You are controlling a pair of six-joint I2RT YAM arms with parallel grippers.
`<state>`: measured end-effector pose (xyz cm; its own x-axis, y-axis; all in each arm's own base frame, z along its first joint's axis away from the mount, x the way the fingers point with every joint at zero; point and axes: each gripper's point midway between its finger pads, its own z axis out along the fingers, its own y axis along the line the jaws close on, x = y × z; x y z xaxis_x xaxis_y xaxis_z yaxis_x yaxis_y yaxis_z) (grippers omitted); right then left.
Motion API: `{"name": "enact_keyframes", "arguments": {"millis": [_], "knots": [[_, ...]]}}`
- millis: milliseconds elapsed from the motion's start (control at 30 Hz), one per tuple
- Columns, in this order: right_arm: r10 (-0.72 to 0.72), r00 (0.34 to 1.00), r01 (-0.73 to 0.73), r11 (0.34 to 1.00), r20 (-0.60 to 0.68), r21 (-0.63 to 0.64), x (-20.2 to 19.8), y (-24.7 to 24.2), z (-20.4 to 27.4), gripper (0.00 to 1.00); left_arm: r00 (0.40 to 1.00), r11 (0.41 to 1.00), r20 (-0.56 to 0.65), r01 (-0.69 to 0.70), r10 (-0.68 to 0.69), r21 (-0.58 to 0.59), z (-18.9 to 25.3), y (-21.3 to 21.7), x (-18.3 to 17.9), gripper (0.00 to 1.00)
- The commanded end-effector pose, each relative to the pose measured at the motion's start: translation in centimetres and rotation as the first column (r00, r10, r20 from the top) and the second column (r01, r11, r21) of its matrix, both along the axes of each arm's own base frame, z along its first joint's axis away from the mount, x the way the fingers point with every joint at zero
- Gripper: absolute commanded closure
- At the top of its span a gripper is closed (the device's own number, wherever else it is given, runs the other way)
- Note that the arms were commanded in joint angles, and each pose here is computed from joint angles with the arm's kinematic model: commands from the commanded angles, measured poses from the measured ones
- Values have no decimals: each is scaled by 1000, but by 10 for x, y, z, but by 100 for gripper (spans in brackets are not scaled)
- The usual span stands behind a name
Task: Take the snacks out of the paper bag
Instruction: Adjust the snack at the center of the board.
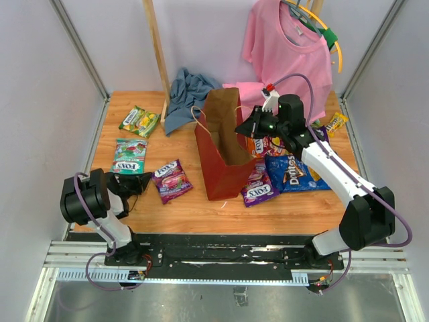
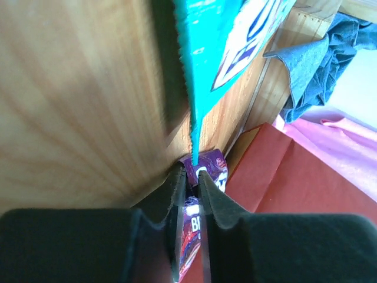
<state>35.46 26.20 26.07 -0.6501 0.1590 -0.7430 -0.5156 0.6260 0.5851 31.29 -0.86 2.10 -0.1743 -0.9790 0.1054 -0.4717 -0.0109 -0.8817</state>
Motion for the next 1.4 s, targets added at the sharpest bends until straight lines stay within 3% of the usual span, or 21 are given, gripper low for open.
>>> {"name": "enact_keyframes", "arguments": {"millis": [0, 67, 300, 467, 600, 867, 1000, 1367], "knots": [[16, 1000, -16, 1000, 1, -16, -2, 4, -3, 99, 997, 999, 71, 24, -26, 40, 12, 3, 14, 89], [17, 1000, -17, 1000, 2, -16, -2, 4, -3, 99, 997, 998, 69, 27, -30, 53, 13, 5, 16, 99], [13, 1000, -13, 1000, 2, -21, -1, 4, -4, 99, 999, 978, 42, -5, -4, 209, 15, 22, 15, 100], [20, 1000, -20, 1000, -8, -11, -1, 6, -6, 99, 996, 872, -29, -63, 88, 485, 20, 62, 8, 99], [22, 1000, -22, 1000, -17, 3, -1, 8, -7, 99, 984, 787, -74, -86, 165, 611, 22, 88, -1, 100], [25, 1000, -25, 1000, 1, 2, -4, 8, 1, 99, 982, 847, -170, 25, 78, 531, -16, 73, 8, 99], [19, 1000, -19, 1000, 12, -10, -5, 5, 3, 99, 978, 876, -189, 11, 91, 482, -28, 76, 10, 99], [15, 1000, -15, 999, 21, -31, -6, 1, 3, 99, 945, 851, -243, -63, 219, 521, -28, 117, 5, 99]]}}
